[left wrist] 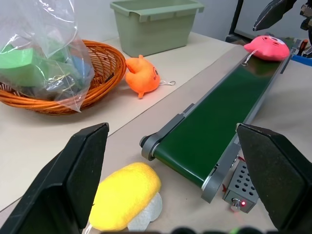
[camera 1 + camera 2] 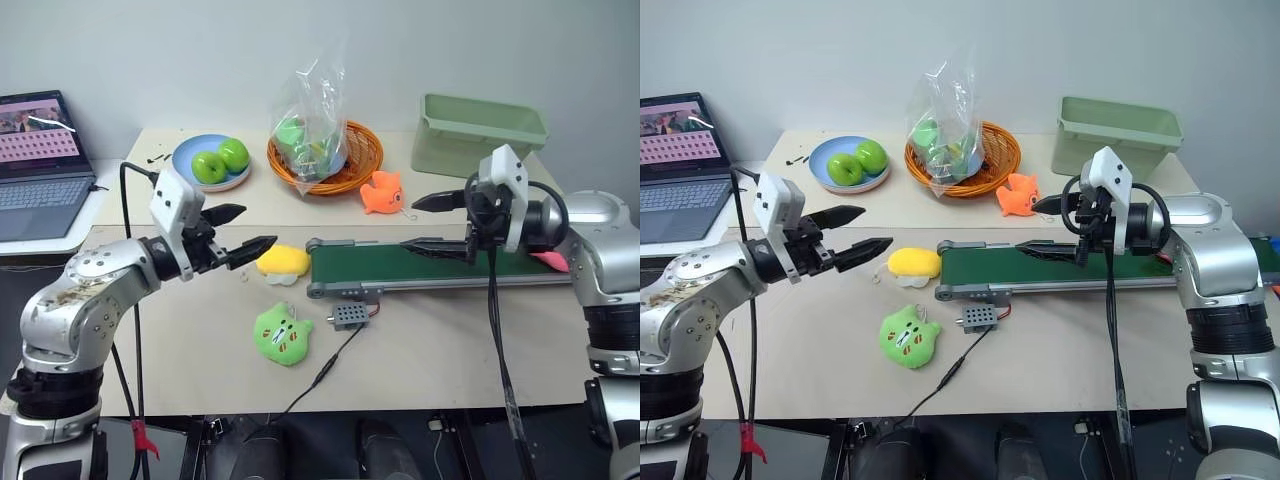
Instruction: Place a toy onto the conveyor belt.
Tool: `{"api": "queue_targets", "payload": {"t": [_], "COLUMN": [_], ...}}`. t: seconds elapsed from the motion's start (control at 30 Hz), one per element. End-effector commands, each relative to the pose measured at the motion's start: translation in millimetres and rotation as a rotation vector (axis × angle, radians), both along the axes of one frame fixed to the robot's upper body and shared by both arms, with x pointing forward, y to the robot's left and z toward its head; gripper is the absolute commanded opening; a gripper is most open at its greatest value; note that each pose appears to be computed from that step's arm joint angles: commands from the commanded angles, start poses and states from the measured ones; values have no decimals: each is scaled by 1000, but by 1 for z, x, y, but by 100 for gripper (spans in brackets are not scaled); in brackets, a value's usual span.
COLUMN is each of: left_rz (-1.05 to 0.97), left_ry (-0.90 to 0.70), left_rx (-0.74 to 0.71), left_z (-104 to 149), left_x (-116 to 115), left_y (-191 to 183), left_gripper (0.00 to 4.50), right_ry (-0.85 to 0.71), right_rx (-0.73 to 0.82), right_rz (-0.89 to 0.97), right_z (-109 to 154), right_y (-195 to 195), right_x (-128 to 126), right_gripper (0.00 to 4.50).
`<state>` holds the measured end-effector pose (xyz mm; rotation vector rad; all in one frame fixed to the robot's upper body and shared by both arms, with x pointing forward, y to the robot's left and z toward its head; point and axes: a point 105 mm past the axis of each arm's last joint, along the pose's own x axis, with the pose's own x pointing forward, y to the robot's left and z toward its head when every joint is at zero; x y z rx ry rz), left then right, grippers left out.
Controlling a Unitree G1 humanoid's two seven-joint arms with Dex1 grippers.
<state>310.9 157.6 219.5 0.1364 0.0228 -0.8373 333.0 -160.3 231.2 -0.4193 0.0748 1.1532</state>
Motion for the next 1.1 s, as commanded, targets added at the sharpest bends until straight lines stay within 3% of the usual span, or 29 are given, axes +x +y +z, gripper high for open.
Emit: {"api": "queue_targets", "payload": {"t": [0.03,1.1], "left_rz": [4,-22], "left_ry": [-38,-33], "left_rx": [-6,-32], "left_z": [11,18], "left_x": [1,4], "left_y": [1,-6], "left_gripper": [447,447], "right_ry": [-71,-74], "right_rx": [2,4], "right_rz": [-1,-20], "right_z": [16,18], "right_y": [-3,-6], "right_x": [-4,-4], "right_gripper": [450,450]}}
